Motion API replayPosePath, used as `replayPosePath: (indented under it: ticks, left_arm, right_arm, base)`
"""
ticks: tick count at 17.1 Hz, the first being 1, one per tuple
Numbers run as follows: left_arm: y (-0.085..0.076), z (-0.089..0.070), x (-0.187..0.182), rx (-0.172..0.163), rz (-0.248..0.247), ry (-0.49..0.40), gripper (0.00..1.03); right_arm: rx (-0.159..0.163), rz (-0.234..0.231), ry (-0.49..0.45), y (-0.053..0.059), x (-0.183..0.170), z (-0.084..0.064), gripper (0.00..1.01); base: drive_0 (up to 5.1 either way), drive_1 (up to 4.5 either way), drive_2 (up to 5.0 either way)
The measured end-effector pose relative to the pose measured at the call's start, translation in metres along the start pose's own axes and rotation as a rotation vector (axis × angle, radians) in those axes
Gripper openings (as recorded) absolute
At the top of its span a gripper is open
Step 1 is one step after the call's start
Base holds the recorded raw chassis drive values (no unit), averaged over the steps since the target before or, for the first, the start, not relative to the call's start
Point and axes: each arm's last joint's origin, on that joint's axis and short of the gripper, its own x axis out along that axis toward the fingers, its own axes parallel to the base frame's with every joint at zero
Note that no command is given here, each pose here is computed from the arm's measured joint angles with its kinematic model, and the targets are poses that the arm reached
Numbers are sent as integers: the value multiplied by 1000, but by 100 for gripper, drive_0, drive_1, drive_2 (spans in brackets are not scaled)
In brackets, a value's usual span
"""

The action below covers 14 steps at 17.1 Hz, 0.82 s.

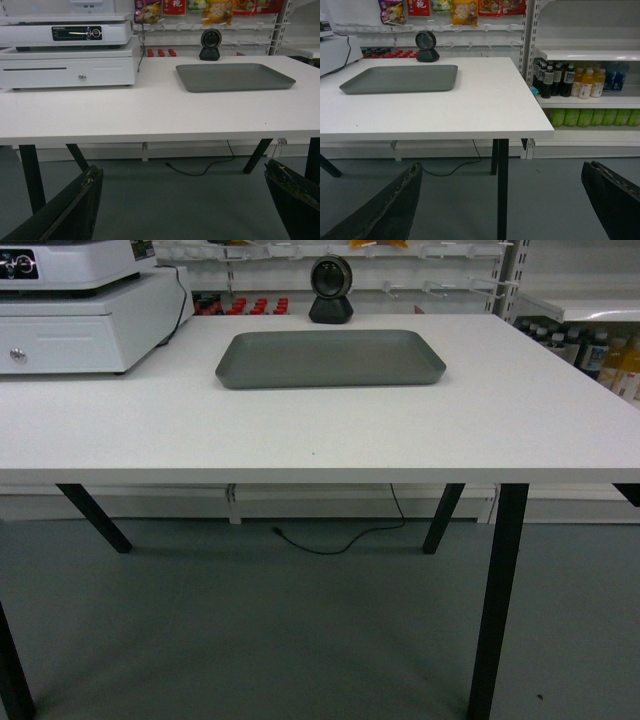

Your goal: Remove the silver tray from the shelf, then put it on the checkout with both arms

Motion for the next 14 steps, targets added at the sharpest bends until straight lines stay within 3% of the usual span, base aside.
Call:
replayPosePath:
  ticks: [14]
  left_arm:
    - [0,0,0,1,0,0,98]
  right_arm:
    - [0,-1,0,0,0,0,98]
  base:
    - [0,0,0]
